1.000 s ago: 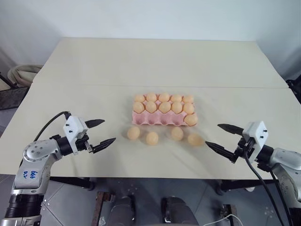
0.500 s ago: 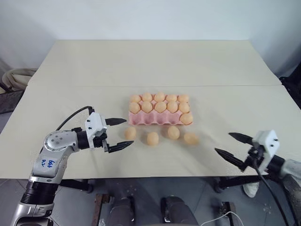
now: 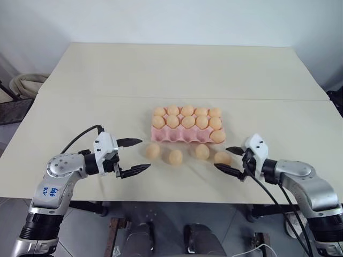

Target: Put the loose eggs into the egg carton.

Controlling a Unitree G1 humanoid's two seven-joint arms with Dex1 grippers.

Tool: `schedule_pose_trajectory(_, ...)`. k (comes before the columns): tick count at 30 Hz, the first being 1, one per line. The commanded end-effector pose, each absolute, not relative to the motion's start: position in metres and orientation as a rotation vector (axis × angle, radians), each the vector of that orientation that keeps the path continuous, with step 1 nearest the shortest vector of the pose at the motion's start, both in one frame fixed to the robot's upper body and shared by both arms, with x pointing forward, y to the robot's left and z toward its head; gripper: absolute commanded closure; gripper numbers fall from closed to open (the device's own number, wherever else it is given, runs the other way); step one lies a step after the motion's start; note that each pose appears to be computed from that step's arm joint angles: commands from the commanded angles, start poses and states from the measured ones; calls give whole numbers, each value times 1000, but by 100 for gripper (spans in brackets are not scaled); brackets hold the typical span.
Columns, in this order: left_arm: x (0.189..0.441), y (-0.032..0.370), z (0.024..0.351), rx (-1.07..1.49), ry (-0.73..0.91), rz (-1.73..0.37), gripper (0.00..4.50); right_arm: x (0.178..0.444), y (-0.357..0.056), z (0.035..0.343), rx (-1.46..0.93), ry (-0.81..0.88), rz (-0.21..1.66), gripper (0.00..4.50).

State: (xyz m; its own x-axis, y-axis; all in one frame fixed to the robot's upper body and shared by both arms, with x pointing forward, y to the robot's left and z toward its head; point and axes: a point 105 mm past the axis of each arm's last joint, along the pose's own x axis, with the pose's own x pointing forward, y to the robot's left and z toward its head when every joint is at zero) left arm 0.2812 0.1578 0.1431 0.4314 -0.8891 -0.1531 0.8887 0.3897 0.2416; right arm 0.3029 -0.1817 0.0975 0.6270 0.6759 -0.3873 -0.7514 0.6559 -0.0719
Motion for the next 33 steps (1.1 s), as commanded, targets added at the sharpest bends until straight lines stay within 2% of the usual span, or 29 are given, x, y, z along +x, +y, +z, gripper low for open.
schedule_pose_trajectory(1, 277, 158, 155, 340, -64, -1119, 0, 305, -184, 101, -262, 313, 835, 60)
schedule_pose_trajectory(6, 276, 157, 155, 337, -72, -1115, 0, 303, -181, 112, -273, 220, 866, 244)
schedule_pose_trajectory(8, 276, 158, 155, 337, -71, -1110, 0, 300, -182, 117, -275, 191, 881, 296)
schedule_pose_trajectory(14, 275, 172, 152, 330, -56, -1035, 0, 295, -174, 147, -261, 125, 941, 296)
schedule_pose_trajectory(17, 276, 184, 149, 323, -43, -965, 0, 310, -156, 164, -258, 76, 936, 296)
schedule_pose_trajectory(22, 276, 194, 146, 303, -35, -897, 0, 349, -130, 166, -286, 111, 867, 296)
schedule_pose_trajectory(27, 274, 191, 146, 303, -41, -892, 0, 358, -113, 165, -308, 126, 897, 296)
schedule_pose_trajectory(28, 274, 191, 147, 303, -44, -889, 0, 359, -112, 165, -309, 130, 898, 240)
schedule_pose_trajectory(33, 272, 187, 150, 301, -52, -898, 0, 355, -114, 171, -311, 110, 914, 75)
